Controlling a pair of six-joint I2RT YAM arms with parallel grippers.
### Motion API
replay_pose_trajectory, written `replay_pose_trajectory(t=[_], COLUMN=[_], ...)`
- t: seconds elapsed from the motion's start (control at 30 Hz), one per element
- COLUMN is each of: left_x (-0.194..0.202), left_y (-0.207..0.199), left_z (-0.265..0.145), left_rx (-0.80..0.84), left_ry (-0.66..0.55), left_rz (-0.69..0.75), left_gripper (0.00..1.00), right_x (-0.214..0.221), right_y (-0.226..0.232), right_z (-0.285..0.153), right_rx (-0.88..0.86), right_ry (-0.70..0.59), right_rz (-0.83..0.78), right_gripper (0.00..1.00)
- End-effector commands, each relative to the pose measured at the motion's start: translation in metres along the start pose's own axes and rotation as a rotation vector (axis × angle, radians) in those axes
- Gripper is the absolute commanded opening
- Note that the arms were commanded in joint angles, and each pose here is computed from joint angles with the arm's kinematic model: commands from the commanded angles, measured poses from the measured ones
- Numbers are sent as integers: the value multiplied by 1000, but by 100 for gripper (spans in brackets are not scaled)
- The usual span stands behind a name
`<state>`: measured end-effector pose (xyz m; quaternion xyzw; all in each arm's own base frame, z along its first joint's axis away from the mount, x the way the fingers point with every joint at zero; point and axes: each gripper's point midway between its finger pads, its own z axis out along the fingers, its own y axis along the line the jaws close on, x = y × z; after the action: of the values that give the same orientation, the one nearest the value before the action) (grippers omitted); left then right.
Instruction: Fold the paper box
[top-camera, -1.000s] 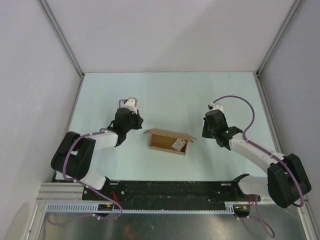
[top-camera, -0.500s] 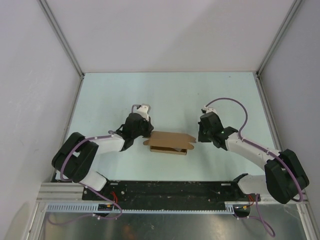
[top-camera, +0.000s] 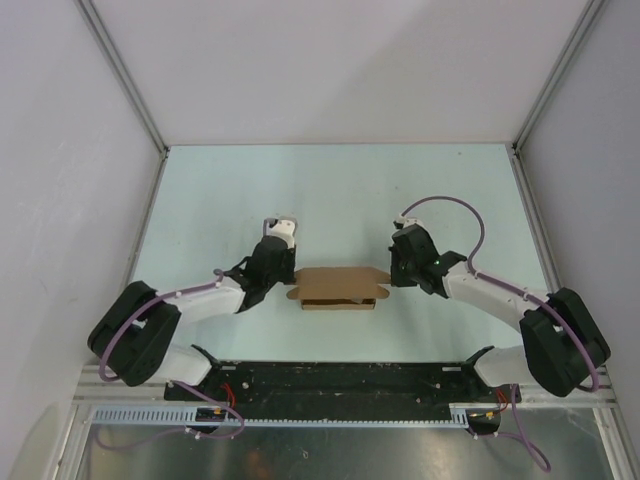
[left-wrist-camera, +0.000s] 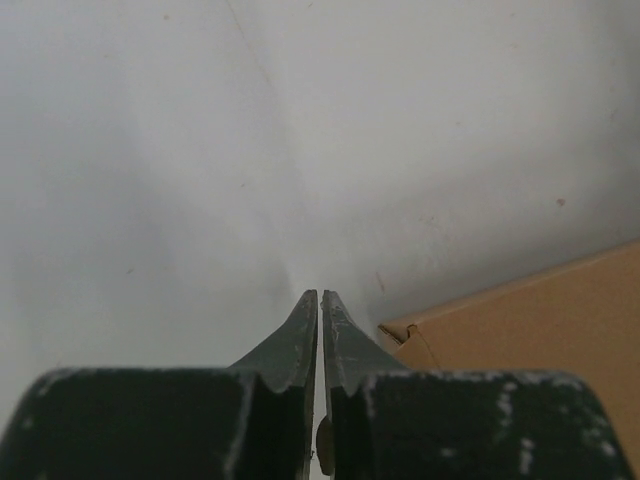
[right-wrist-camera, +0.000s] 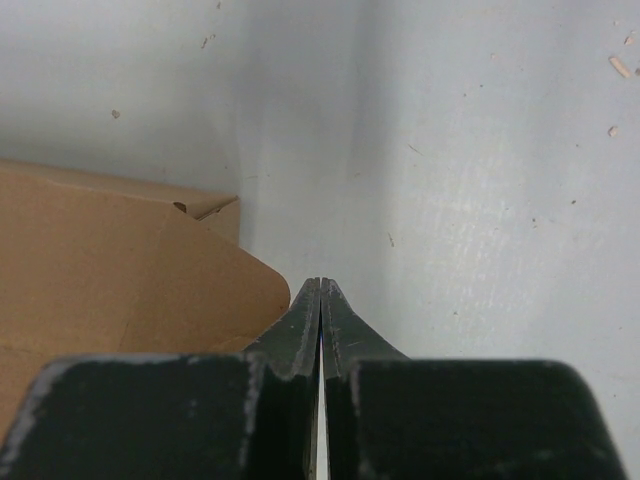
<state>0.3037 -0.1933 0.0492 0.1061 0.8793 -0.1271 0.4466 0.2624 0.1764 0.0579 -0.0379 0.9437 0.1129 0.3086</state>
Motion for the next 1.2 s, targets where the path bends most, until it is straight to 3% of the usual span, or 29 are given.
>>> replay_pose_trajectory(t=[0.0, 0.47, 1.17], left_x=[-20, -10, 0], left_y=[16, 37, 4], left_z=[-13, -39, -32], left_rx=[-129, -219, -63], left_ry=[-28, 27, 102], left_rz=[9, 20, 38], left_gripper=[9, 13, 6], right_x=[-17, -19, -17], right_y=[11, 3, 10], right_z=[1, 6, 7], right_rx=[-18, 26, -24], right_ry=[-23, -10, 10], right_rz=[-15, -24, -33], right_gripper=[0, 0, 0])
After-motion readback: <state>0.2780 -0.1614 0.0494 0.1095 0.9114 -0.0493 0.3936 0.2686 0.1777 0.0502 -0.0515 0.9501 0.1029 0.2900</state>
